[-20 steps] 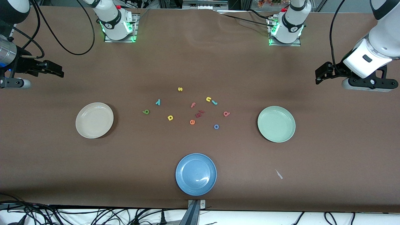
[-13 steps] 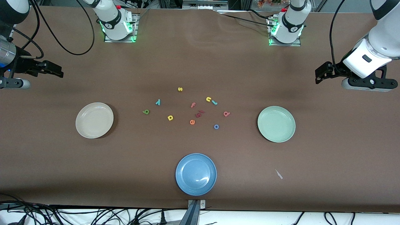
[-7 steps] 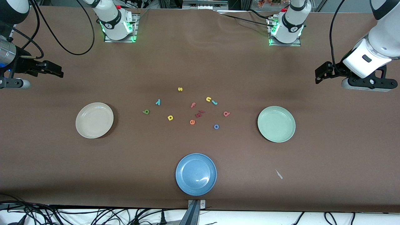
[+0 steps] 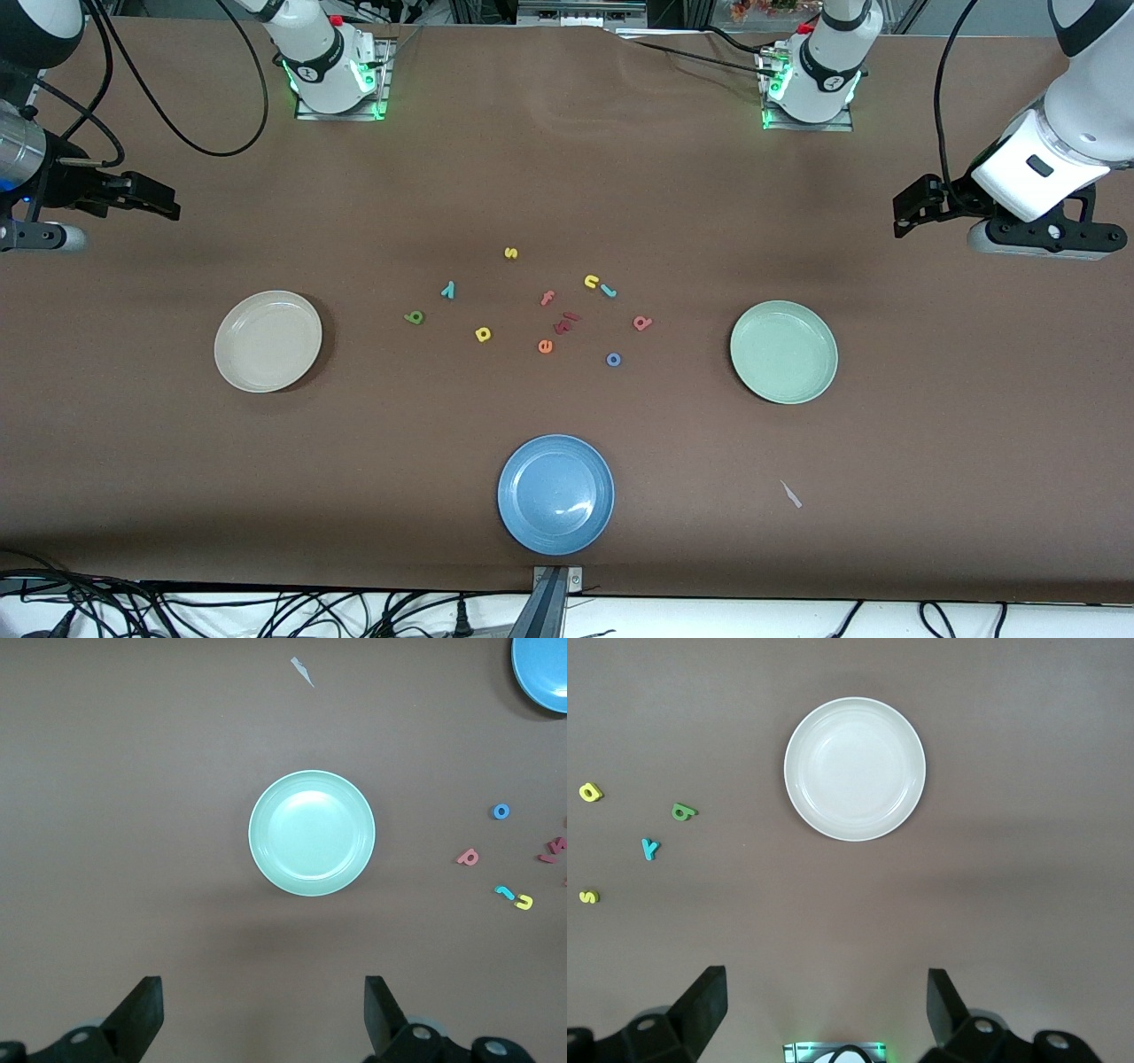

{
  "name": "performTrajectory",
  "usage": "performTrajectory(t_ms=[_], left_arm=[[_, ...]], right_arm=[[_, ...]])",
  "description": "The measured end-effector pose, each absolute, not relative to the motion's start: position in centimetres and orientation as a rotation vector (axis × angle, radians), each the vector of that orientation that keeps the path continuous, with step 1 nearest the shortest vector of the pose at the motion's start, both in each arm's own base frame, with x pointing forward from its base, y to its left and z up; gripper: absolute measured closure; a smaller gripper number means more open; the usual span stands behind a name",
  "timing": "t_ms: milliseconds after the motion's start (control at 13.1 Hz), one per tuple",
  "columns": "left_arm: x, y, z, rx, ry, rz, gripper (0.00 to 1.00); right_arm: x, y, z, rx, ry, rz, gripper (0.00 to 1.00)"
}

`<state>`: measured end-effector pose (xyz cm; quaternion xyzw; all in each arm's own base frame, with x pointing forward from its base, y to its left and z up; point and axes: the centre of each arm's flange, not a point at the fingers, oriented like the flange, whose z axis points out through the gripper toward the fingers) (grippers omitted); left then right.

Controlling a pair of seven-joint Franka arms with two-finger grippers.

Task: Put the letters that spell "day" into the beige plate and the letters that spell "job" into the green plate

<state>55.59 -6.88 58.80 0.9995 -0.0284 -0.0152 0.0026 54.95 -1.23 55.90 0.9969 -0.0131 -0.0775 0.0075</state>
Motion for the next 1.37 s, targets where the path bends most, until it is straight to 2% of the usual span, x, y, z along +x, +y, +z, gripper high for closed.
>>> performTrajectory(t_ms=[1370], left_arm=[[55.43,-7.07,58.79,3.135,-0.095,-0.062,0.0]], right_arm=[[54.96,-1.25,55.86,3.116,-0.041,-0.244,0.0]])
